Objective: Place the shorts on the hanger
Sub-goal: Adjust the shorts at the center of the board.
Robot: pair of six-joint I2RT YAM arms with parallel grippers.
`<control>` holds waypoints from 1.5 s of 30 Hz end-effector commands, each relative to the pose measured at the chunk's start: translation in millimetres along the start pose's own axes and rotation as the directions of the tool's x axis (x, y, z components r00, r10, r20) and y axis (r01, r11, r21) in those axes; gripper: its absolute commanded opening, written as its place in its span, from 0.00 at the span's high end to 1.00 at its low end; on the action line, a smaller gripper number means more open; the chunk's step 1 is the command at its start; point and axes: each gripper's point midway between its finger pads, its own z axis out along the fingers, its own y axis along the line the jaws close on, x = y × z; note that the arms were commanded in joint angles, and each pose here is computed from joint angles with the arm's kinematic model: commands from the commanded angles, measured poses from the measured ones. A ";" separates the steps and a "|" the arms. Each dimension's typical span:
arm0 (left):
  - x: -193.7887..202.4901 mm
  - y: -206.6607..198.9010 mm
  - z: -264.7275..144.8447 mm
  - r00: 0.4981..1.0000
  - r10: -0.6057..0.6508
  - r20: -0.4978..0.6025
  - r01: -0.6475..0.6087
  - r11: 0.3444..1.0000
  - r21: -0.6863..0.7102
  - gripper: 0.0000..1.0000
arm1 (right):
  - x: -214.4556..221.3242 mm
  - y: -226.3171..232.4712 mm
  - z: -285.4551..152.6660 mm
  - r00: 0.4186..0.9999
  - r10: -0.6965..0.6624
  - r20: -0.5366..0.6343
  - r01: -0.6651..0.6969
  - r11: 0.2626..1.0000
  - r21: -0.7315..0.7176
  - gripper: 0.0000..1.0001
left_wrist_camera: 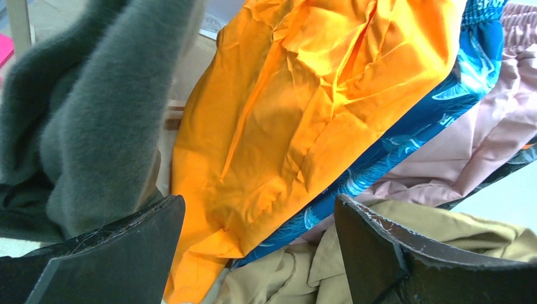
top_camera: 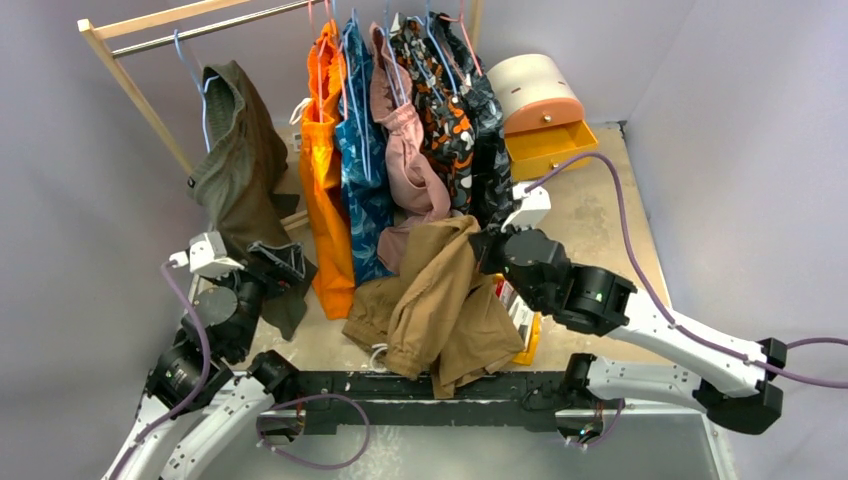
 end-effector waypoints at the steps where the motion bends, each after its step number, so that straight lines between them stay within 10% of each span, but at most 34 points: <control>1: 4.9 -5.5 9.1 1.000 0.009 -0.021 -0.009 1.000 -0.011 0.14 | 41.8 -40.2 0.1 0.996 0.013 -0.092 0.002 0.987 0.160 1.00; 31: 43.8 -27.8 27.3 0.976 0.120 -0.181 -0.108 0.991 0.072 0.14 | 81.9 -113.3 23.0 0.965 0.154 -0.213 -0.101 0.966 0.239 1.00; 45: 42.9 -35.2 22.8 0.976 0.119 -0.180 -0.098 0.987 0.124 0.14 | 23.2 -91.9 -5.3 0.988 0.018 -0.150 -0.005 0.996 0.088 0.28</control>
